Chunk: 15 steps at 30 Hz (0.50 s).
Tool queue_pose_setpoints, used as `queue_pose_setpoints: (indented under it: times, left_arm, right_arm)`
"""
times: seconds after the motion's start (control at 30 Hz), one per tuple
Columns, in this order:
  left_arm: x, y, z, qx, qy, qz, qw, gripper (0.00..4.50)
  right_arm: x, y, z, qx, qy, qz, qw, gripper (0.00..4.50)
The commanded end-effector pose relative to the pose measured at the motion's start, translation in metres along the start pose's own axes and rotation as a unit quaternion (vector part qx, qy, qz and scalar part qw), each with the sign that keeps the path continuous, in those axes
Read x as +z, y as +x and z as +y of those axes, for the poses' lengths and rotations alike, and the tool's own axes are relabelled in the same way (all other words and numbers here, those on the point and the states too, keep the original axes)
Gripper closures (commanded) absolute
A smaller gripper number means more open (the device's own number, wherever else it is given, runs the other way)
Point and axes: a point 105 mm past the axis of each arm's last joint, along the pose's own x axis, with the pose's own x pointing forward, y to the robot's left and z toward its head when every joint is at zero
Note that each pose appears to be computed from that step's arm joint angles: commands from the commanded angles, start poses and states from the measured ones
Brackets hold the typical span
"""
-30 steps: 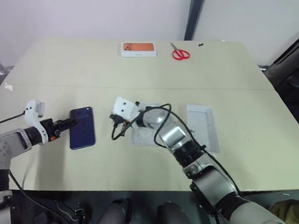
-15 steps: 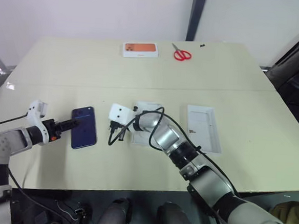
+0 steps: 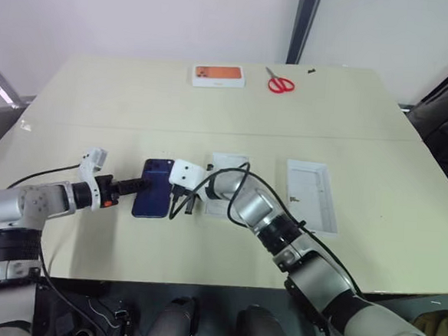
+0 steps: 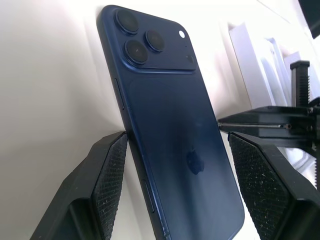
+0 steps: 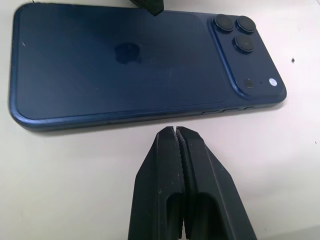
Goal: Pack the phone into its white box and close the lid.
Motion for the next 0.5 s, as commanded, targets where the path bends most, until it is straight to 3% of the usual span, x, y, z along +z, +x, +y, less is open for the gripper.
queue_pose_setpoints:
  times: [0.03,0.27,0.5]
  left_arm:
    - [-0.023,0.015,0.002,-0.008,-0.034,0.046,0.998,1.11]
    - [-0.042,0.028,-0.020,-0.061,-0.048,0.099,0.992,1.11]
    - [-0.030,0.032,-0.035,-0.089,-0.057,0.089,0.990,1.11]
  right_arm:
    - [0.004,0.000,0.001,0.006,-0.017,0.006,1.000,4.42]
    - [0.005,0.002,0.003,0.006,-0.024,0.003,1.000,4.42]
    - [0.003,0.001,0.003,0.008,-0.028,0.004,1.000,4.42]
